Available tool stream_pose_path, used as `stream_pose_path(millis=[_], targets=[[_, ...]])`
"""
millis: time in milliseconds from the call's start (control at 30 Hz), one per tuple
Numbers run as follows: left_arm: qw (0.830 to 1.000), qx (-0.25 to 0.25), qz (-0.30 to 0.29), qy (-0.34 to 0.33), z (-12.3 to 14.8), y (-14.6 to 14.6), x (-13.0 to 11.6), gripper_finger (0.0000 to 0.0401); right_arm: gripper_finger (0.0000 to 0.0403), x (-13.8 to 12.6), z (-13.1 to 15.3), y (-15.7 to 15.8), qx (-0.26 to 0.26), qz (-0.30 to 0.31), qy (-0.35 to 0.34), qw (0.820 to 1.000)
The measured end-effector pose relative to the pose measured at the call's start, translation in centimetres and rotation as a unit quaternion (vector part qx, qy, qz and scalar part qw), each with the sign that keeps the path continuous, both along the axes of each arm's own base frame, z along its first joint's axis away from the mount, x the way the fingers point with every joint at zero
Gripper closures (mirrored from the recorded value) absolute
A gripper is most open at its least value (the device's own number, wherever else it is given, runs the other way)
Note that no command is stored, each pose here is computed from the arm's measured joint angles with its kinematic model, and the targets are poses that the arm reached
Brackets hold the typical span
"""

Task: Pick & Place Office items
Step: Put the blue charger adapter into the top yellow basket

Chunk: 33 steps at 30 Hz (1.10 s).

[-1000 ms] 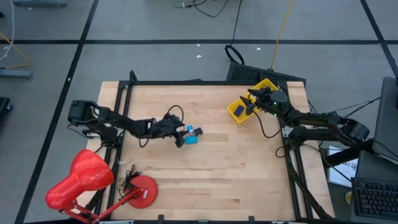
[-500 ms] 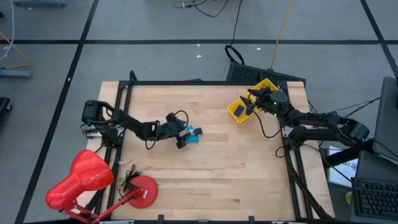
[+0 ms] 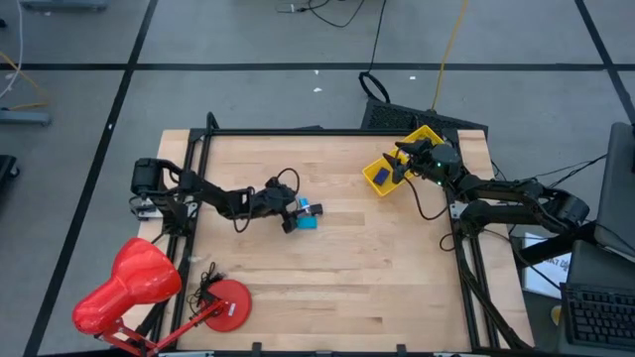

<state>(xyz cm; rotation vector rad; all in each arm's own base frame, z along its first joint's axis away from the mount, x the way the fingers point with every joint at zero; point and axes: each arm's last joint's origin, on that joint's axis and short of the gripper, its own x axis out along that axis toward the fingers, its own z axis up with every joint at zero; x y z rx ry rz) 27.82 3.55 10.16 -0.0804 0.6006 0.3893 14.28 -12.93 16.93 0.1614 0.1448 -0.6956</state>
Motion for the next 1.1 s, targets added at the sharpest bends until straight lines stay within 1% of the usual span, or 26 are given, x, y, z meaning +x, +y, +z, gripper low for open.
stream_pose_path(millis=[200, 333, 933, 1100], targets=[[1.0, 0.001, -0.008, 0.0, 0.01, -0.05, 0.02, 0.0089, 0.0124, 0.0, 0.0, 0.0, 0.0, 0.0, 0.0, 1.0], [1.0, -0.005, -0.028, 0.001, 0.0, -0.19, 0.06, 0.0089, 0.0124, 0.0, 0.0, 0.0, 0.001, 0.0, 0.0, 1.0], [0.999, 0.012, -0.038, 0.001, 0.1, -0.07, 0.11, 0.0089, 0.0124, 0.0, 0.0, 0.0, 0.001, 0.0, 0.0, 1.0], [0.999, 0.004, -0.032, -0.001, 0.1, 0.38, 0.07, 0.0105, 0.0124, 0.0, 0.0, 0.0, 0.001, 0.0, 0.0, 1.0]])
